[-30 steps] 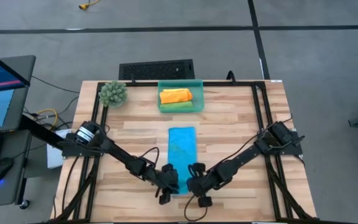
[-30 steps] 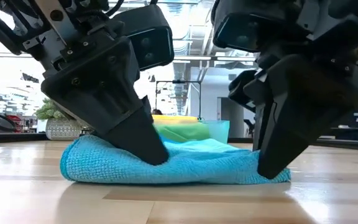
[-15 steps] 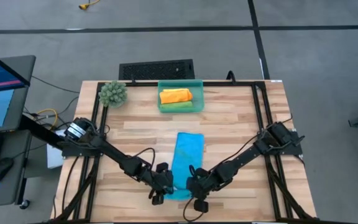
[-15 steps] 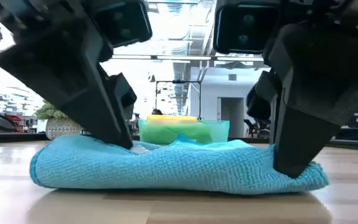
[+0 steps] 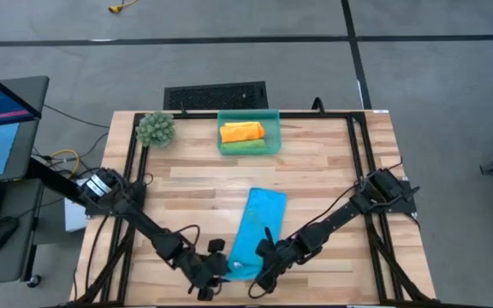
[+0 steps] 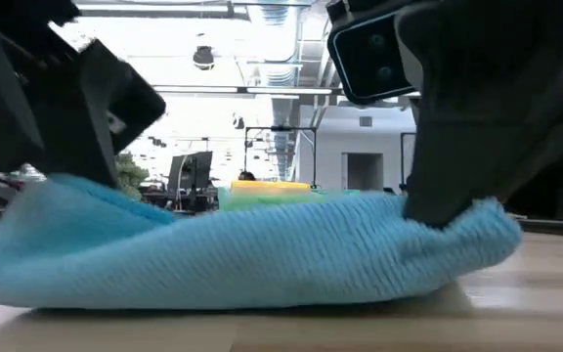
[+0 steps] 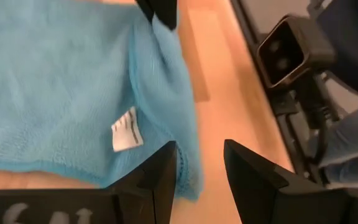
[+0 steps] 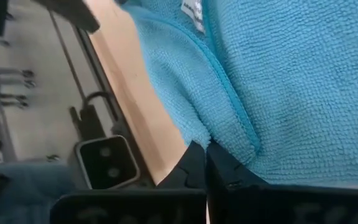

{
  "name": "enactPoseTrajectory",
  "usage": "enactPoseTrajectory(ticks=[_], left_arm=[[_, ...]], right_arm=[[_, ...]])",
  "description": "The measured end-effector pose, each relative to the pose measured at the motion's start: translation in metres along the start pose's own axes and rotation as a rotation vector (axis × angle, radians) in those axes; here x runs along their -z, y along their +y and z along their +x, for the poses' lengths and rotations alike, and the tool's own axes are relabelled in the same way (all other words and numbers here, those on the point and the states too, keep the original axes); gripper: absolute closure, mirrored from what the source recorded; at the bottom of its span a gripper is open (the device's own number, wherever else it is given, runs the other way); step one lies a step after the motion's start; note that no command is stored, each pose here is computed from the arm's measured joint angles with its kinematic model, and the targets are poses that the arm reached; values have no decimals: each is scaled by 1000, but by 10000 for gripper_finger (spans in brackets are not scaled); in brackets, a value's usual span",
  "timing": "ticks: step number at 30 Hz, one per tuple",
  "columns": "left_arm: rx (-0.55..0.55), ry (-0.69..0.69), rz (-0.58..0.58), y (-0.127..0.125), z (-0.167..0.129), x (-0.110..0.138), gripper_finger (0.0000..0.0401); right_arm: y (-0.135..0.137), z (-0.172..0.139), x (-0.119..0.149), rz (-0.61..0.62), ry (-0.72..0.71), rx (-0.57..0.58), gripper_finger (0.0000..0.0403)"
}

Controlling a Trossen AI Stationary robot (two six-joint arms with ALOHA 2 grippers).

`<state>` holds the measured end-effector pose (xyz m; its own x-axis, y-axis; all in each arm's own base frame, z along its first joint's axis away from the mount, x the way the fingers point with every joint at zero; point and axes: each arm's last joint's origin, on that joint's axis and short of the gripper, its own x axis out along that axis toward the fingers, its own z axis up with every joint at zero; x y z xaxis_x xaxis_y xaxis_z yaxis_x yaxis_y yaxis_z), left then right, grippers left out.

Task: Roll microfiber towels into tight, uniform cylinder then place into a basket
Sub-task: Roll the blue towel

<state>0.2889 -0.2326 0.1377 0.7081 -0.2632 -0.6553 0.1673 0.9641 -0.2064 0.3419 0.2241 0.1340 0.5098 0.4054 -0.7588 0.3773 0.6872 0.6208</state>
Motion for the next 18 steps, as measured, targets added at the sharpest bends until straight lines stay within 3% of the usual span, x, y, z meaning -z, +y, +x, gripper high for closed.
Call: enactPoseTrajectory(ticks=[7, 12, 18], left_arm=[[-25, -69, 98, -12, -3, 2, 276], [0, -27, 131, -14, -3, 7, 276], [-54, -25, 256, -13, -3, 9, 276]], right_arm=[[3, 0, -1, 116, -10, -30, 395], [3, 0, -1, 119, -16, -25, 399], [3, -1, -2, 119, -18, -27, 396]])
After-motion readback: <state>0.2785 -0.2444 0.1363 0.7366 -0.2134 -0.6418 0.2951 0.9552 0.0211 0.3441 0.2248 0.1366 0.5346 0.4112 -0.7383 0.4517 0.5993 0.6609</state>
